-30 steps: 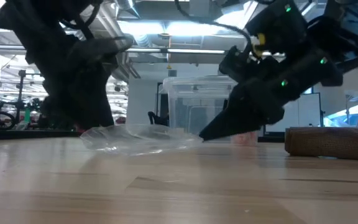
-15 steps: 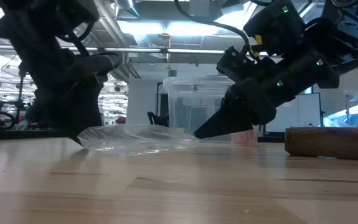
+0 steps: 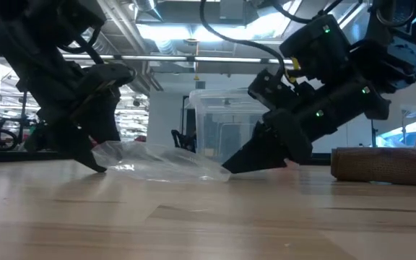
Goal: Roll bandage
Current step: Open the transparent zip bag
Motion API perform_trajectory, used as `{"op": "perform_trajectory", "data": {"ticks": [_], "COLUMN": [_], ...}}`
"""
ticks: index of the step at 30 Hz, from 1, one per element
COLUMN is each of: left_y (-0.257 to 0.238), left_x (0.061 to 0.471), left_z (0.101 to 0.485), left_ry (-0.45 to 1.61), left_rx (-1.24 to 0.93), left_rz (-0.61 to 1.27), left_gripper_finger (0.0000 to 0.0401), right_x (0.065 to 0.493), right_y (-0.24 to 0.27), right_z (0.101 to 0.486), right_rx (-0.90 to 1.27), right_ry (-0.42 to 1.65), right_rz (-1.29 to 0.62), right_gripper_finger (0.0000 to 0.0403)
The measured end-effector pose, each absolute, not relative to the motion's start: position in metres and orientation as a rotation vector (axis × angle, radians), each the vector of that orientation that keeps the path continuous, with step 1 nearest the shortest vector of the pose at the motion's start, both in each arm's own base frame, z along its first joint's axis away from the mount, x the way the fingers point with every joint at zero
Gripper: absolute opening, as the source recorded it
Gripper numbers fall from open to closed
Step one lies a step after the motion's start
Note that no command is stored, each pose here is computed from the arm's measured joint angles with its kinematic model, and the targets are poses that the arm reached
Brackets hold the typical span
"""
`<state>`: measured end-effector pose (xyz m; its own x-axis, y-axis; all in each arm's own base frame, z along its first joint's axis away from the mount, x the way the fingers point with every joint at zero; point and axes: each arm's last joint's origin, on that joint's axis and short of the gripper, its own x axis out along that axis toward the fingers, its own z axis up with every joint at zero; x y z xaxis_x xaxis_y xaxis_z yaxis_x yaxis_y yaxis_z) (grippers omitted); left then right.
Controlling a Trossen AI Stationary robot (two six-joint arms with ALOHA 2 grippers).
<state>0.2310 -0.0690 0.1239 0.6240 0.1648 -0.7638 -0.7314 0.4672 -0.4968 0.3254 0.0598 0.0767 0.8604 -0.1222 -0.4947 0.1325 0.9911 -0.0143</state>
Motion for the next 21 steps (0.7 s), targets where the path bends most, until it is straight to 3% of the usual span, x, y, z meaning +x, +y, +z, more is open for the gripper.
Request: {"op": "perform_trajectory", "data": {"ticks": [21], "left_y": [-0.0702], "left_x": [0.2327], "left_z": [0.1245], "left_ry": [0.69], "left_rx": [-0.955], "left_rz": [0.597], "left_gripper_finger": [0.0182], "right_x": [0.3255], "right_y": [0.0604], "right_z": [0.0725], "right_rx": [0.037], "right_ry": [0.523], "right_rz": [-0.13], "right_gripper_finger": [0.0292]}}
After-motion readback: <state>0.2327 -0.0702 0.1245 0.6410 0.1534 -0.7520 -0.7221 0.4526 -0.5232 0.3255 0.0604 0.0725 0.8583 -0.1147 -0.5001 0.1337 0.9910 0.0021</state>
